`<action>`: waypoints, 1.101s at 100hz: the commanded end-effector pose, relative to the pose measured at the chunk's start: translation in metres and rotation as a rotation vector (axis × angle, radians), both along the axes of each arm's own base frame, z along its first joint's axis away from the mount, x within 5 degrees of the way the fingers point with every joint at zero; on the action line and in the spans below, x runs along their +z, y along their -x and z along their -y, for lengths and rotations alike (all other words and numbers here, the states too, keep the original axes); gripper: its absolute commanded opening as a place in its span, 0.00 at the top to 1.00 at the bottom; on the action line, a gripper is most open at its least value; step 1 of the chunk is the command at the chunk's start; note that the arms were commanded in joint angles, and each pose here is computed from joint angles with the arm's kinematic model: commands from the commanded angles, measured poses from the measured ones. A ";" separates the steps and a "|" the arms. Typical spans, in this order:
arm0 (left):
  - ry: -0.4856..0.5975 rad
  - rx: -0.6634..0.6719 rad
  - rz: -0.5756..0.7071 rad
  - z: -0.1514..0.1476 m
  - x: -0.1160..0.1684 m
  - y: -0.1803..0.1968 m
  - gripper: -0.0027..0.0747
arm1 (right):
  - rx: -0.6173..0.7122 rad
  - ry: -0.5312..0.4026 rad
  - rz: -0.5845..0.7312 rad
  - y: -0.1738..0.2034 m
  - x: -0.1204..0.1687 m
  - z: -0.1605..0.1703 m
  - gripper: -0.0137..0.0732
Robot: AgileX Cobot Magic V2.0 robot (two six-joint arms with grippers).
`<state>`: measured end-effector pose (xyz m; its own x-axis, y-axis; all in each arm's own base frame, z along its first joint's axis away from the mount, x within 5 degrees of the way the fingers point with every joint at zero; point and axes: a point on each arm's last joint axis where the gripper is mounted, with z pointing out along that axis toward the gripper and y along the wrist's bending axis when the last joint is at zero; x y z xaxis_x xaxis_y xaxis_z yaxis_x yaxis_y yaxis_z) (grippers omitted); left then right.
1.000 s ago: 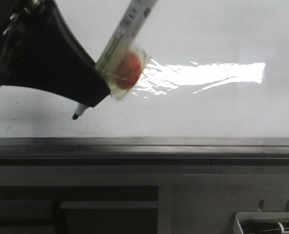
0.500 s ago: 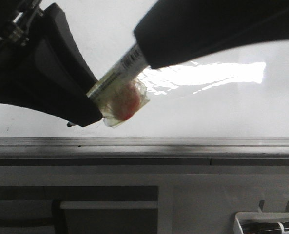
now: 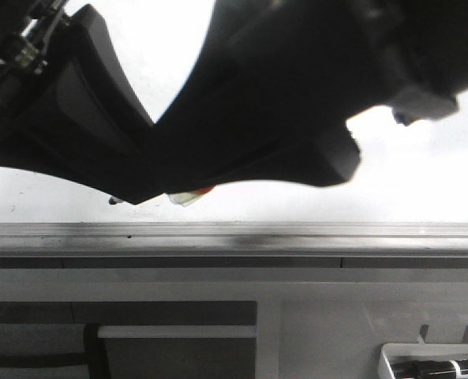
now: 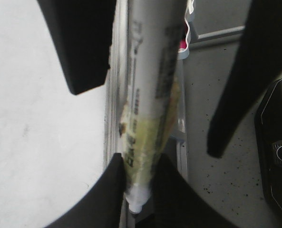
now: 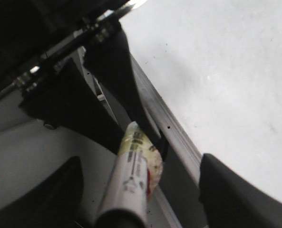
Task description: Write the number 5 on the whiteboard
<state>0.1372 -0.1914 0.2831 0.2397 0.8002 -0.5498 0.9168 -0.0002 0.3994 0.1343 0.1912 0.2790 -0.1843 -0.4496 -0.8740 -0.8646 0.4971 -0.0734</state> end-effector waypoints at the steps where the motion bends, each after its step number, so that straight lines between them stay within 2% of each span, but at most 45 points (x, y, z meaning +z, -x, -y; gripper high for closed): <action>1: 0.093 0.012 0.059 0.003 0.019 -0.001 0.99 | -0.040 -0.093 0.068 -0.006 0.019 -0.002 0.41; 47: 0.103 0.016 0.055 0.004 0.020 -0.001 0.99 | -0.065 -0.127 0.028 -0.006 0.020 -0.003 0.92; 63: 0.105 0.018 0.055 0.004 0.020 -0.001 0.98 | -0.067 -0.130 0.024 -0.006 0.020 -0.003 0.92; 68: 0.110 0.021 0.050 0.004 0.020 -0.001 0.93 | -0.067 -0.130 0.024 -0.006 0.020 -0.003 0.92; 75: 0.128 0.034 0.038 0.004 0.021 -0.001 0.77 | -0.066 -0.128 0.023 -0.006 0.020 -0.003 0.92; 80: 0.150 0.059 0.025 0.004 0.023 -0.001 0.60 | -0.065 -0.128 0.022 -0.006 0.020 -0.003 0.92; 90: 0.236 0.137 -0.016 -0.002 0.033 0.003 0.32 | -0.058 -0.119 0.012 -0.005 0.019 -0.003 0.92; 97: 0.296 0.184 -0.038 -0.009 0.043 0.007 0.24 | -0.058 -0.113 0.004 -0.005 0.018 -0.001 0.92; 110: 0.433 0.270 -0.048 -0.032 0.066 0.018 0.27 | -0.099 -0.118 0.006 -0.011 0.022 0.009 0.91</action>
<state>0.1246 -0.1732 0.3162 0.0424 0.6754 -0.7362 0.9186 0.2634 0.2946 0.1385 0.1889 0.2776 -0.2525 -0.4170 -0.8731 -0.8450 0.5347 -0.0111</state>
